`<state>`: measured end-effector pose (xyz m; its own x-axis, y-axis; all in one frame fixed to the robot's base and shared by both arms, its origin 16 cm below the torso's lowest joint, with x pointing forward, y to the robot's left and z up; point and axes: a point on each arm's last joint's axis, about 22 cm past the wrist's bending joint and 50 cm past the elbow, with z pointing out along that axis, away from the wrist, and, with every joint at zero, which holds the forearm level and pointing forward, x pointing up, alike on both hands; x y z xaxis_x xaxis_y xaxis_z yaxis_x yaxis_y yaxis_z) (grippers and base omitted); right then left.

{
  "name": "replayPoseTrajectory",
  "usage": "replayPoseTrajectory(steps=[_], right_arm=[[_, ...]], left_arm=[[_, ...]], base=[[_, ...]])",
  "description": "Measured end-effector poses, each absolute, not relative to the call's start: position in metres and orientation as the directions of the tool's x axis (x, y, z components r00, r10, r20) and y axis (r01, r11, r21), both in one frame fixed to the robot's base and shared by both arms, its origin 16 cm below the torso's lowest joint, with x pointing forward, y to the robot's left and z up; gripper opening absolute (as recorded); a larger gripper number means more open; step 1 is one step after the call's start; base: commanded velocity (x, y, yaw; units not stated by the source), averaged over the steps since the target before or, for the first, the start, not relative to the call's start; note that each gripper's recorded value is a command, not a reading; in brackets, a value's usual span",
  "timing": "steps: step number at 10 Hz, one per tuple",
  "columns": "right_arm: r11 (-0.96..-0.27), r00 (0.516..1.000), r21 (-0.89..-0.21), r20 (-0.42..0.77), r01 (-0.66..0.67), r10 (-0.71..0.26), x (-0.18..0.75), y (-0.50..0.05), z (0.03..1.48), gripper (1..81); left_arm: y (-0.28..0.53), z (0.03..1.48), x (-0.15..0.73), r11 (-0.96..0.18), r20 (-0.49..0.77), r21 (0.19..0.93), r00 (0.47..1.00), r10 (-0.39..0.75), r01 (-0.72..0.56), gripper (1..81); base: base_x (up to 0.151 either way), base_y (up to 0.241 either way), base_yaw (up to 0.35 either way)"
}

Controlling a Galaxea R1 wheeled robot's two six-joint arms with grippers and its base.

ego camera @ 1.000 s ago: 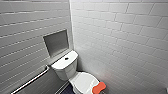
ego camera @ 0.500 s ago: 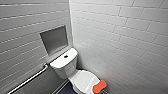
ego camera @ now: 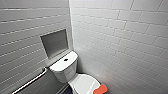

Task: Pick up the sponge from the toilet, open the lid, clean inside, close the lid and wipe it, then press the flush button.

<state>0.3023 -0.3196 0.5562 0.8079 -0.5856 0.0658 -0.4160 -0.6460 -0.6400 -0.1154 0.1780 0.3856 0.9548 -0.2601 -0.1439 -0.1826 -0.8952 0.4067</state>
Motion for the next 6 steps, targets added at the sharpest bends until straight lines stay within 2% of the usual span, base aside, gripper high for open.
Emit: replayPoseTrajectory(steps=[3, 6], right_arm=[[-0.643, 0.799, -0.661, 0.107, -0.388, -0.592, 0.36, -0.328, 0.567, 81.1], [-0.639, 0.788, -0.657, 0.11, -0.399, -0.606, 0.368, -0.341, 0.562, 81.1]], left_arm=[[0.176, 0.37, -0.099, -0.891, -0.13, 0.409, 0.953, -0.273, -0.199, 81.1], [0.173, 0.352, -0.073, -0.879, -0.11, 0.414, 0.946, -0.306, -0.236, 81.1]], base=[[0.0, 0.0, 0.0], [0.0, 0.0, 0.0]])
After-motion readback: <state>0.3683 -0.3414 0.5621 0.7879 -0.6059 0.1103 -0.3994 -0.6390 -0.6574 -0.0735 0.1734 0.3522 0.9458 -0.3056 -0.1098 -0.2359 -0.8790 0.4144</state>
